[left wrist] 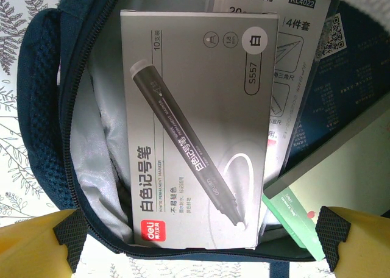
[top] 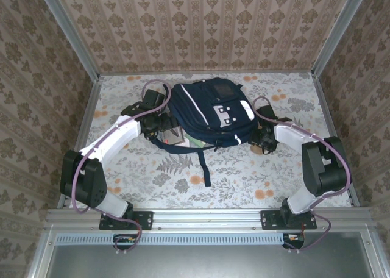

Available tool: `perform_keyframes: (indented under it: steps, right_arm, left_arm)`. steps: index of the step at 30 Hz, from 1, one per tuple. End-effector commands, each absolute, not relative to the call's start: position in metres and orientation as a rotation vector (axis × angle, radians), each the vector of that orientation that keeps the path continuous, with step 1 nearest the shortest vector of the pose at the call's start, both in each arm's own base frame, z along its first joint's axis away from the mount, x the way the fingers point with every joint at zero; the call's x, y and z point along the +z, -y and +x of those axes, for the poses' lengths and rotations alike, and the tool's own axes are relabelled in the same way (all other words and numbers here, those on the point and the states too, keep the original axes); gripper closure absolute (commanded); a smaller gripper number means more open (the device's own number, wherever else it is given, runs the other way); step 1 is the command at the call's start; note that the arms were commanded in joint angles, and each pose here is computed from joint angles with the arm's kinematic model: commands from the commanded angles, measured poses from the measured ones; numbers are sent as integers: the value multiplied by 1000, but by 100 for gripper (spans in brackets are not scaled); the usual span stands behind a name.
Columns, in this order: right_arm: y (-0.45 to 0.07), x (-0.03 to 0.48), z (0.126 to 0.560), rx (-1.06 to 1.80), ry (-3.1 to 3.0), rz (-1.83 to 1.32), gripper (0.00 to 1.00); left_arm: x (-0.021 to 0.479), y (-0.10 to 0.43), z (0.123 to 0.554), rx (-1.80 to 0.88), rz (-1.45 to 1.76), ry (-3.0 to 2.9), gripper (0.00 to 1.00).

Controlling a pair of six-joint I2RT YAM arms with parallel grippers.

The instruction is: Pack books, pencil case, and school supplies into a backpack

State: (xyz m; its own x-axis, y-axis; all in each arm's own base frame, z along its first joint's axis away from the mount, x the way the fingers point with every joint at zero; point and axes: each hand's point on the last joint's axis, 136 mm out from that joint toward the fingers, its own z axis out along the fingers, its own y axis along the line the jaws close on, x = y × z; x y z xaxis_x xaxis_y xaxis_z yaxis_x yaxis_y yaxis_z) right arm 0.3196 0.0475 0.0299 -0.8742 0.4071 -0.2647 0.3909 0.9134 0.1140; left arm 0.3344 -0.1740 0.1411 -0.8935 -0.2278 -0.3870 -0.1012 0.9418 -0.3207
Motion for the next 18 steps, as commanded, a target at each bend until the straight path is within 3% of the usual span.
perform_keyframes:
  steps: [1, 3, 9, 18]
  right_arm:
    - [-40, 38, 309, 45, -2772, 602, 49]
    - [-43, 53, 308, 66, -2732, 575, 54]
    - [-75, 110, 288, 161, -2617, 405, 56]
    - [-208, 150, 248, 553, -2538, -18, 57]
  left_arm:
    - [160, 176, 338, -454, -195, -2615, 1]
    - [161, 177, 339, -454, -183, -2614, 1]
    - [173, 182, 345, -475, -154, -2590, 1]
    - [183, 189, 357, -479, -119, -2580, 1]
